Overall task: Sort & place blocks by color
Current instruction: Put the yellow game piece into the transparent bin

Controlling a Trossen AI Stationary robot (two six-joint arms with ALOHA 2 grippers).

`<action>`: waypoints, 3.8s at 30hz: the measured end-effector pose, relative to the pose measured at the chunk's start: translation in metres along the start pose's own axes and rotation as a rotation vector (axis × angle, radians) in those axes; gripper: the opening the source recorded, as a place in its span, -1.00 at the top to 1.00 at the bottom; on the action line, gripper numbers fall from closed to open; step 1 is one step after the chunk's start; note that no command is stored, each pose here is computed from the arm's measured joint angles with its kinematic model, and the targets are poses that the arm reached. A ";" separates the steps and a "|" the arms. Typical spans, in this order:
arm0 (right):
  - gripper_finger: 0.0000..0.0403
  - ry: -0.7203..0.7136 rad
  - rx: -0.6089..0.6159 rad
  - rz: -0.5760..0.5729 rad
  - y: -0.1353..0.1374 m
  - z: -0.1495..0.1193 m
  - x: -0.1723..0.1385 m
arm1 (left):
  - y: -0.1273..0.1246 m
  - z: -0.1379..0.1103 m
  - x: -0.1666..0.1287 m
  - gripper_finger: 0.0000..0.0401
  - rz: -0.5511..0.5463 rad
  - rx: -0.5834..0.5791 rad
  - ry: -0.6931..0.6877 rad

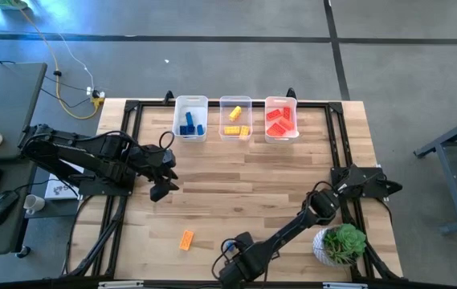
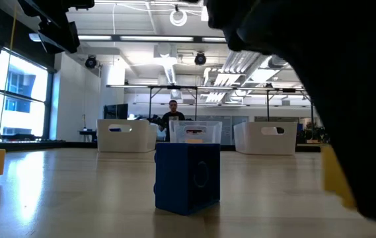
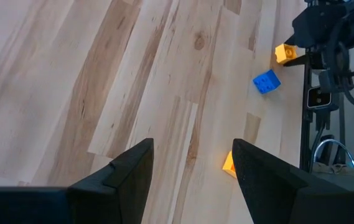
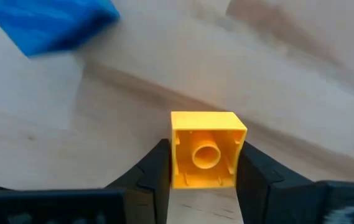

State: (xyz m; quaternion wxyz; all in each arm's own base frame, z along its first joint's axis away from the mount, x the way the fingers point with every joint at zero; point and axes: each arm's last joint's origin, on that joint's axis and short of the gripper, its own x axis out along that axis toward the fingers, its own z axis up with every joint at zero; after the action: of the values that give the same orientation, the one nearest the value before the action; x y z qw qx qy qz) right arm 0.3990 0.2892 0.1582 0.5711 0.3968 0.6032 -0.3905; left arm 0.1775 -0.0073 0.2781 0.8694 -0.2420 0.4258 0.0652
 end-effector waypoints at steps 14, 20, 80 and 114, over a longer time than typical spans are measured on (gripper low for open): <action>0.45 -0.154 -0.099 -0.054 -0.017 0.058 -0.054 | 0.001 0.000 0.000 -0.02 0.014 -0.065 -0.003; 0.45 -0.234 -0.277 -0.069 -0.021 0.107 -0.075 | 0.003 -0.001 0.000 -0.02 0.073 -0.184 -0.027; 0.43 -0.310 -0.646 0.136 -0.178 0.478 -0.123 | -0.074 -0.060 0.091 -0.02 0.298 -0.879 0.046; -0.04 -0.331 -0.691 0.143 -0.176 0.479 -0.122 | -0.137 -0.060 0.179 -0.02 0.419 -0.910 0.197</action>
State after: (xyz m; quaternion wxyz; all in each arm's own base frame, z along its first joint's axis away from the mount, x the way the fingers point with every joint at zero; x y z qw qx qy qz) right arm 0.4218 -0.2249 0.2626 0.7865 0.1538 0.5698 -0.1820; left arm 0.2912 -0.1726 0.1589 0.5999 -0.5106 0.4737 0.3937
